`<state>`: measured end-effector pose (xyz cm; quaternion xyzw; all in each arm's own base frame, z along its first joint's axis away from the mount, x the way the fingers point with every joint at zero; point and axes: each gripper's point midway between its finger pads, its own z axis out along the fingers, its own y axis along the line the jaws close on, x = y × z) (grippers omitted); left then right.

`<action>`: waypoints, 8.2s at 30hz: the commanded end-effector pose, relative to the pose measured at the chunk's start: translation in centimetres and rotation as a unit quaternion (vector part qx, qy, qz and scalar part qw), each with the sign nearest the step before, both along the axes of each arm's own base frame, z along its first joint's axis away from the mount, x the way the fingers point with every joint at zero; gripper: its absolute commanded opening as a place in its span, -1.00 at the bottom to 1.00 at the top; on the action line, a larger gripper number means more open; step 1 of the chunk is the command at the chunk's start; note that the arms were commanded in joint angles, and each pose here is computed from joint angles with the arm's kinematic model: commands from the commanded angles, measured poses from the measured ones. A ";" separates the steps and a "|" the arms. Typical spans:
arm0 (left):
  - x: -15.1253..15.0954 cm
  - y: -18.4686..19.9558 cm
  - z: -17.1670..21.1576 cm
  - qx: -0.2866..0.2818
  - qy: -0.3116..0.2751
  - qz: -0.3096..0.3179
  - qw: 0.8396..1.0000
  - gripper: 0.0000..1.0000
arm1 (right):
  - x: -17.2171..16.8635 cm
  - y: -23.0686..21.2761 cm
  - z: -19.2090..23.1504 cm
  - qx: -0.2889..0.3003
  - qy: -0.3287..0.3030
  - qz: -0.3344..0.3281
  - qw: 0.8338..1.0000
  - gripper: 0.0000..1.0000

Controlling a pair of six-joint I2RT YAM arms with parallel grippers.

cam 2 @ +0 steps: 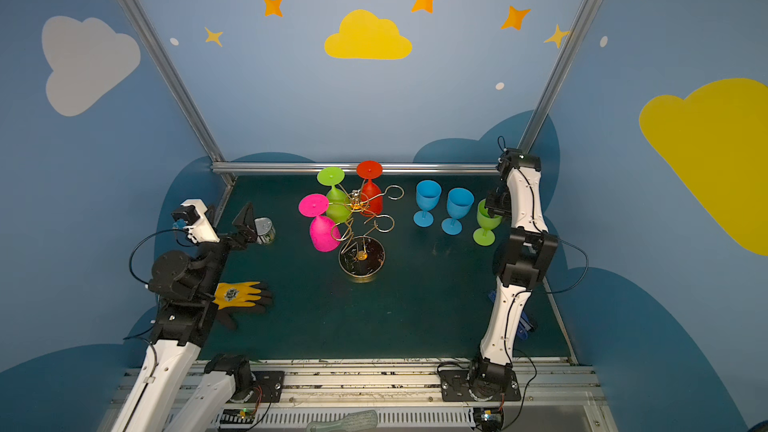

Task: Take the wine glass off the wine glass rack
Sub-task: 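Reach the left gripper to the magenta glass foot while the right gripper approaches the rack, then close the left gripper on the magenta glass foot, then pull the magenta glass off its rack arm with the left gripper, then draw the held magenta glass back toward the robot with the left gripper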

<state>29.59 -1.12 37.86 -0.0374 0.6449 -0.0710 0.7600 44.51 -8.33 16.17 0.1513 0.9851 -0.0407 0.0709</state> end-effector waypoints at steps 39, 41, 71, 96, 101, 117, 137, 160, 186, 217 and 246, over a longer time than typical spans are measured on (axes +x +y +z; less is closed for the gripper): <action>1.9 -5.2 -3.2 -0.135 0.164 -0.182 0.960 0.74 | -13.7 13.2 22.0 0.161 -0.457 0.130 0.865 0.59; 1.9 -5.9 -2.9 -0.166 0.190 -0.212 0.944 0.70 | -13.9 13.8 21.3 0.175 -0.455 0.133 0.863 0.59; 5.2 -13.3 -5.6 -0.283 0.342 -0.409 0.797 0.01 | -13.2 18.6 18.1 0.261 -0.428 0.189 0.844 0.59; 5.7 -14.1 -5.6 -0.280 0.351 -0.404 0.797 -0.66 | -13.5 19.0 17.7 0.262 -0.427 0.195 0.843 0.59; 5.6 -13.9 -5.3 -0.283 0.353 -0.399 0.798 -0.70 | -13.5 19.0 17.6 0.262 -0.428 0.194 0.843 0.59; 5.1 -13.0 -3.3 -0.297 0.331 -0.385 0.809 -0.80 | -13.7 18.8 17.7 0.256 -0.433 0.194 0.842 0.59; 4.8 -13.0 -1.3 -0.333 0.305 -0.396 0.800 -0.92 | -14.5 18.9 18.6 0.261 -0.444 0.196 0.835 0.60; 4.7 -15.2 -2.4 -0.328 0.327 -0.406 0.788 -0.92 | -15.1 19.0 19.1 0.267 -0.450 0.197 0.829 0.60; 6.6 -16.2 -2.4 -0.320 0.332 -0.397 0.794 -0.92 | -15.2 19.1 19.1 0.270 -0.454 0.198 0.826 0.60; 9.1 -13.3 -1.1 -0.335 0.290 -0.340 0.830 -0.92 | -15.8 18.8 19.3 0.264 -0.458 0.199 0.825 0.61; -2.2 -9.3 0.9 -0.398 0.267 -0.345 0.807 -0.92 | -15.9 20.4 20.2 0.294 -0.468 0.234 0.800 0.61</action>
